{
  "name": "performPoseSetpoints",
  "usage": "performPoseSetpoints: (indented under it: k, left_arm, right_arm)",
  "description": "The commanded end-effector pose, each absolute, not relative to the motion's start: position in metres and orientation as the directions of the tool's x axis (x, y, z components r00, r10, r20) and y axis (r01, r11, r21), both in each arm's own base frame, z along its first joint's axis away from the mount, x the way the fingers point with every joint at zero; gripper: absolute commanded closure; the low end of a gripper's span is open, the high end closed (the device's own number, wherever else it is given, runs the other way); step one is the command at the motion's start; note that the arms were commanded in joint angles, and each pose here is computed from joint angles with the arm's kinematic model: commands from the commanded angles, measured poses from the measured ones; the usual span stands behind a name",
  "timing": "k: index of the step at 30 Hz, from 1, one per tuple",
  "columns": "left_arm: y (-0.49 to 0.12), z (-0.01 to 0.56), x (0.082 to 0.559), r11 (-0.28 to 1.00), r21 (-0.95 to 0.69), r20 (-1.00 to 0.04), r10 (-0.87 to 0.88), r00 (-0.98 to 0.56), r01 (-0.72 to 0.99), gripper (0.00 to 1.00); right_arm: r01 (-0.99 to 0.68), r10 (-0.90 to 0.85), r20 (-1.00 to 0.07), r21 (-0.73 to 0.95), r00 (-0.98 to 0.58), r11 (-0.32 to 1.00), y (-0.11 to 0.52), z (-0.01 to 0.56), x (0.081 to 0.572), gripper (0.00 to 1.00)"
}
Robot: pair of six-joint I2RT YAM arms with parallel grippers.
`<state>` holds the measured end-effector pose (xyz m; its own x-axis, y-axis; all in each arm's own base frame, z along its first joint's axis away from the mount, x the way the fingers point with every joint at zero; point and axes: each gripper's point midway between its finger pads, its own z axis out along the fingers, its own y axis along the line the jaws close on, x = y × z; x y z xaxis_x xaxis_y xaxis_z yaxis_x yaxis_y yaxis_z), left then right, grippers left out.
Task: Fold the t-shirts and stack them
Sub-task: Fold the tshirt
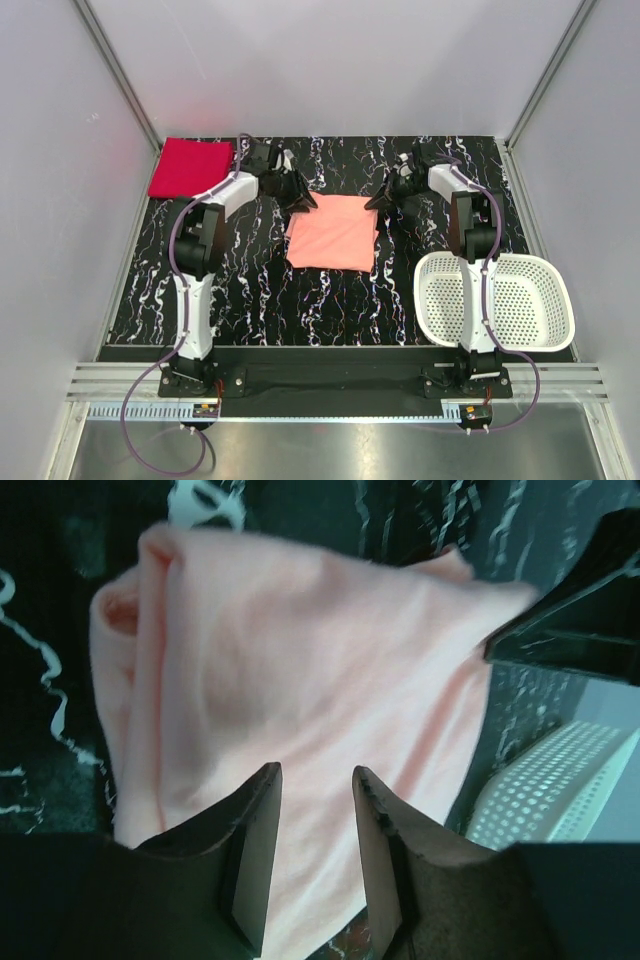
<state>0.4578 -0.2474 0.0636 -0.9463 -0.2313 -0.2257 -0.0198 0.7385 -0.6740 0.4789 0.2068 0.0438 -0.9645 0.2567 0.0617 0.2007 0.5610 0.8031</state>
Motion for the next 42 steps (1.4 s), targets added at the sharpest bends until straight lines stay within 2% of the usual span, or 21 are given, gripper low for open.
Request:
performPoseSetpoints:
  k: [1, 7, 12, 17, 20, 21, 22, 24, 25, 27, 29, 31, 32, 35, 36, 38, 42]
  left_arm:
    - [-0.261, 0.107, 0.495, 0.657, -0.753, -0.315, -0.302, -0.9, 0.043, 0.6]
    - [-0.264, 0.075, 0.521, 0.624, -0.78, -0.233, -0.362, -0.903, -0.049, 0.6]
    - [-0.25, 0.03, 0.532, 0.662, -0.738, -0.176, -0.375, -0.91, -0.13, 0.6]
    - [-0.229, 0.026, 0.542, 0.686, -0.715, -0.197, -0.38, -0.904, -0.132, 0.6]
    - [-0.218, 0.049, 0.547, 0.696, -0.712, -0.246, -0.371, -0.895, -0.093, 0.59]
    - [-0.216, 0.053, 0.543, 0.704, -0.704, -0.243, -0.363, -0.9, -0.094, 0.57]
    - [-0.215, 0.07, 0.543, 0.706, -0.705, -0.268, -0.352, -0.897, -0.067, 0.55]
    - [-0.212, 0.085, 0.534, 0.722, -0.691, -0.289, -0.323, -0.901, -0.037, 0.51]
    - [-0.211, 0.112, 0.53, 0.721, -0.693, -0.331, -0.318, -0.889, 0.0, 0.49]
    - [-0.206, 0.118, 0.516, 0.735, -0.678, -0.344, -0.295, -0.892, 0.018, 0.42]
    - [-0.202, 0.147, 0.507, 0.746, -0.663, -0.405, -0.277, -0.871, 0.071, 0.4]
    - [-0.198, 0.151, 0.493, 0.756, -0.651, -0.401, -0.264, -0.877, 0.07, 0.39]
    - [-0.196, 0.163, 0.486, 0.756, -0.649, -0.417, -0.262, -0.87, 0.083, 0.39]
    - [-0.201, 0.151, 0.467, 0.728, -0.683, -0.365, -0.266, -0.892, 0.062, 0.4]
    - [-0.201, 0.153, 0.465, 0.719, -0.691, -0.372, -0.273, -0.887, 0.068, 0.42]
    - [-0.2, 0.135, 0.451, 0.708, -0.706, -0.322, -0.292, -0.901, 0.023, 0.44]
    - [-0.194, 0.129, 0.433, 0.728, -0.685, -0.316, -0.287, -0.904, 0.008, 0.43]
  right_arm:
    - [0.144, 0.266, 0.012, 0.864, -0.964, 0.483, 0.22, 0.081, 0.5, 0.92]
    - [0.209, 0.311, 0.06, 0.857, -0.949, 0.472, 0.218, 0.057, 0.51, 0.92]
    - [0.269, 0.344, 0.107, 0.842, -0.933, 0.467, 0.209, 0.033, 0.516, 0.92]
    - [0.305, 0.381, 0.117, 0.822, -0.917, 0.482, 0.189, 0.018, 0.521, 0.92]
    - [0.297, 0.382, 0.092, 0.799, -0.92, 0.523, 0.174, 0.023, 0.523, 0.92]
    - [0.271, 0.383, 0.052, 0.792, -0.922, 0.547, 0.171, 0.032, 0.53, 0.92]
    - [0.287, 0.373, 0.07, 0.773, -0.925, 0.566, 0.17, 0.035, 0.524, 0.92]
    - [0.226, 0.354, -0.005, 0.76, -0.935, 0.609, 0.166, 0.054, 0.528, 0.92]
    - [0.211, 0.334, -0.018, 0.745, -0.942, 0.633, 0.164, 0.06, 0.523, 0.92]
    - [0.183, 0.334, -0.074, 0.718, -0.94, 0.672, 0.157, 0.083, 0.522, 0.91]
    - [0.155, 0.313, -0.098, 0.707, -0.945, 0.69, 0.159, 0.098, 0.512, 0.91]
    - [0.112, 0.278, -0.124, 0.708, -0.952, 0.698, 0.168, 0.114, 0.498, 0.9]
    - [0.08, 0.239, -0.127, 0.71, -0.963, 0.7, 0.184, 0.118, 0.487, 0.89]
    - [0.018, 0.142, -0.107, 0.736, -0.984, 0.676, 0.224, 0.12, 0.455, 0.88]
    - [0.028, 0.123, -0.071, 0.749, -0.99, 0.662, 0.233, 0.115, 0.441, 0.88]
    - [0.038, 0.105, -0.038, 0.767, -0.994, 0.64, 0.253, 0.102, 0.427, 0.88]
    - [0.074, 0.1, 0.018, 0.801, -0.995, 0.594, 0.263, 0.083, 0.412, 0.87]
